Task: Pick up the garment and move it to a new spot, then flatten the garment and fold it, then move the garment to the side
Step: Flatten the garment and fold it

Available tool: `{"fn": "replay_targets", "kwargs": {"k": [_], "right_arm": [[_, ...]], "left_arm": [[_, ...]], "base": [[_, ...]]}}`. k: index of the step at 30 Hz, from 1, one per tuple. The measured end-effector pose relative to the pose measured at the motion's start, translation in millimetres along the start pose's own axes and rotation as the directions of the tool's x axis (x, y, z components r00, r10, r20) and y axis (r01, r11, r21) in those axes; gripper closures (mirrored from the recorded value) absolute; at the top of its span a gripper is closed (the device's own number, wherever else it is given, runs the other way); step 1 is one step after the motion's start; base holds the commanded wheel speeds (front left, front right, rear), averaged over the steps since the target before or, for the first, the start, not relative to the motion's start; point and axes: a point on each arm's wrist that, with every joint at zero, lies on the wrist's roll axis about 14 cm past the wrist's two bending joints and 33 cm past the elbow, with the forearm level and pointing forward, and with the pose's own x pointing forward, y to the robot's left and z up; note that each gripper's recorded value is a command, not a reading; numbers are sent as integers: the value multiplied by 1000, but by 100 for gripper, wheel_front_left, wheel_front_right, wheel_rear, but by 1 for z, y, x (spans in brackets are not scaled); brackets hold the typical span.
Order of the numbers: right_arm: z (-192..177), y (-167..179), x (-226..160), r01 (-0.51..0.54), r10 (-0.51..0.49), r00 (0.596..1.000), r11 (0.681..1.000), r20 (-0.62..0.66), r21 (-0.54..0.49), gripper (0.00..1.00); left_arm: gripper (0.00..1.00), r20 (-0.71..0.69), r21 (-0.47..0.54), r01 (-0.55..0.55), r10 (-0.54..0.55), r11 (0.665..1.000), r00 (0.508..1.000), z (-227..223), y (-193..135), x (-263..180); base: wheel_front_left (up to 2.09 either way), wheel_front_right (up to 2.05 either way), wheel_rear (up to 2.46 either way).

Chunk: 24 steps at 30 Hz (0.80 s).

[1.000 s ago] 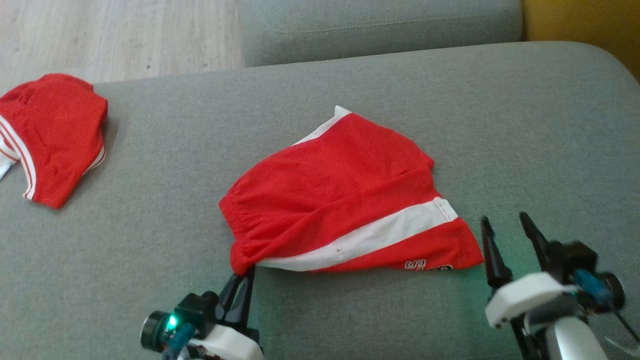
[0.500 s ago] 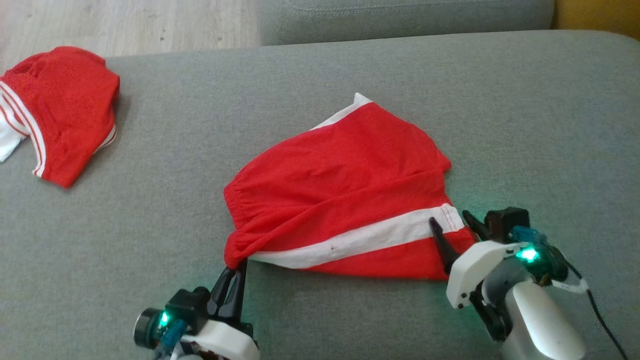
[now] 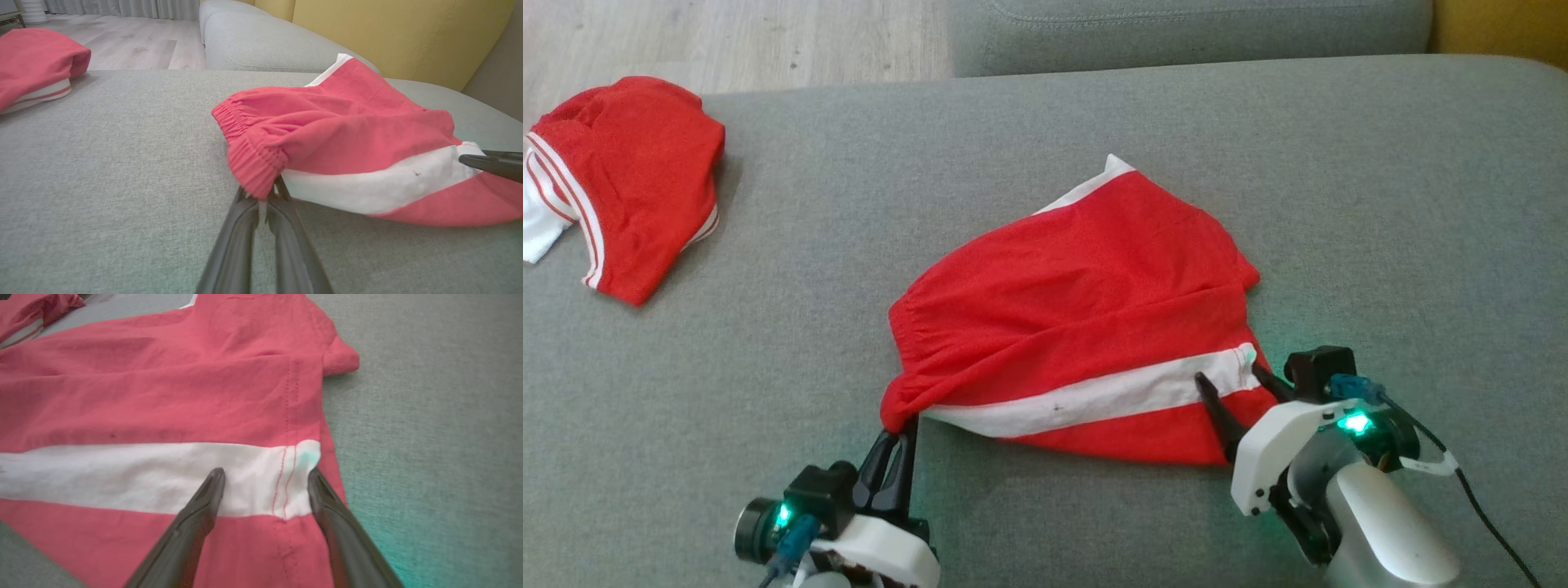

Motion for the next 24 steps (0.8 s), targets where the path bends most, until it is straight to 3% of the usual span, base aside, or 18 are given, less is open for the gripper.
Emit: {"fn": "replay_targets", "kwargs": {"k": [5,7,9,10,11,12,17,24], "right_arm": [[1,4,0,-13,13,1000,1000,3,2,0],[8,4,1,-14,14,1000,1000,26,6,41],[11,3,2,-13,12,999,1000,38,8,65],[13,2,2,-11,11,999,1000,45,7,70],[15,2,3,-10,10,999,1000,52,6,89],[15,2,3,-10,9,999,1000,54,5,100],[10,3,1,-11,10,999,1000,49,14,100],[35,5,-5,-20,14,987,999,163,33,100]], "left_arm": [[100,5,1,0,0,1000,1000,2,0,-1],[100,7,2,0,0,1000,1000,2,0,-2],[100,8,3,-1,1,1000,1000,2,0,-3],[100,10,3,-1,1,1000,1000,3,0,-3],[100,11,2,3,-3,1000,1000,3,0,-3],[100,12,2,3,-3,1000,1000,4,0,-3],[100,18,4,4,-4,1000,1000,5,-1,-5],[100,61,-21,12,-11,1000,998,18,-4,-6]], "base": [[0,0,0],[0,0,0],[0,0,0],[0,0,0],[0,0,0],[0,0,0],[0,0,0],[0,0,0]]}}
